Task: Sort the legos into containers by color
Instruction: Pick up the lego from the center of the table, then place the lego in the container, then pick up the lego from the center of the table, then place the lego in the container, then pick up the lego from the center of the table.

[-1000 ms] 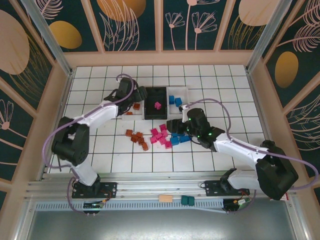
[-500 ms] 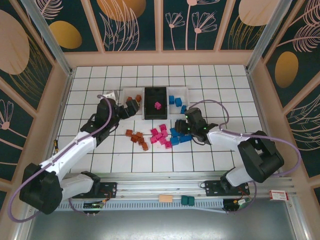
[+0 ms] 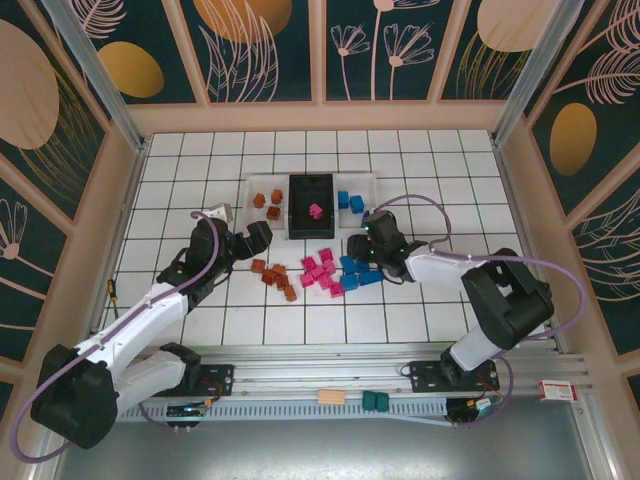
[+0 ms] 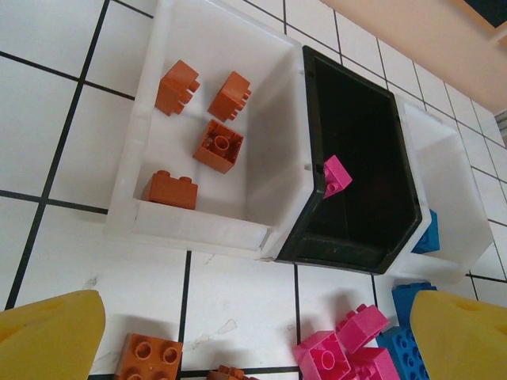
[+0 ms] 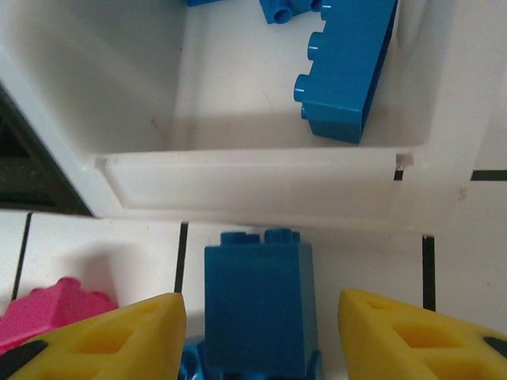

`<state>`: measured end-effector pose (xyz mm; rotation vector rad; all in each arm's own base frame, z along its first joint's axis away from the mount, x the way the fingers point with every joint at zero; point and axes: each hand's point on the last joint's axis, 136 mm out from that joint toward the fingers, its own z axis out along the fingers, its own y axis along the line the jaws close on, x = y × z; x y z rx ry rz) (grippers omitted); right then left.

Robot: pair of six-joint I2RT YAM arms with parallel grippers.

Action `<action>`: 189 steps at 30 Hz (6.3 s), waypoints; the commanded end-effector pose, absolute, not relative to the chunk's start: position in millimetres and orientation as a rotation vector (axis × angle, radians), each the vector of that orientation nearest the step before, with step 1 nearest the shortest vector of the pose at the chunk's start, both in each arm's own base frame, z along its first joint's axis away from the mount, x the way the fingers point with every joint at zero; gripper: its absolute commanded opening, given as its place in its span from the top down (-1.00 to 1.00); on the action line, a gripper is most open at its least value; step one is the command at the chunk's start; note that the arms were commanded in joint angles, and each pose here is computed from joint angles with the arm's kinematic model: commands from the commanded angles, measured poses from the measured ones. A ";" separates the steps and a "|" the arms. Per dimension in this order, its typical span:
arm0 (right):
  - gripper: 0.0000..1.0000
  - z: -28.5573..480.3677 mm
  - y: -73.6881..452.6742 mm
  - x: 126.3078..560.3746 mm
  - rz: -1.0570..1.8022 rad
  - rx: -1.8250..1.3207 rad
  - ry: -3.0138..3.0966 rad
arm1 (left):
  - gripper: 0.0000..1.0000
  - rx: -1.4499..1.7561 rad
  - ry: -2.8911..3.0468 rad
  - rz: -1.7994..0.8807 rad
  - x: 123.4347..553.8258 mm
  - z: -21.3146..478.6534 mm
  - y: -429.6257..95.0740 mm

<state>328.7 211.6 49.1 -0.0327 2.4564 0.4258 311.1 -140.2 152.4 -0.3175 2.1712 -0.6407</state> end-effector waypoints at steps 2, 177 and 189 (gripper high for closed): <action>-0.05 48.9 208.1 342.1 0.359 0.025 2.434 | -0.97 -0.327 2.153 -0.675 309.6 156.1 -141.2; -0.04 35.5 213.4 301.1 0.350 -0.080 2.531 | -0.97 -0.424 2.229 -0.595 298.5 111.9 -122.1; 0.47 56.3 187.5 311.2 0.350 -0.007 2.458 | -0.97 -0.413 2.233 -0.588 296.3 110.2 -121.0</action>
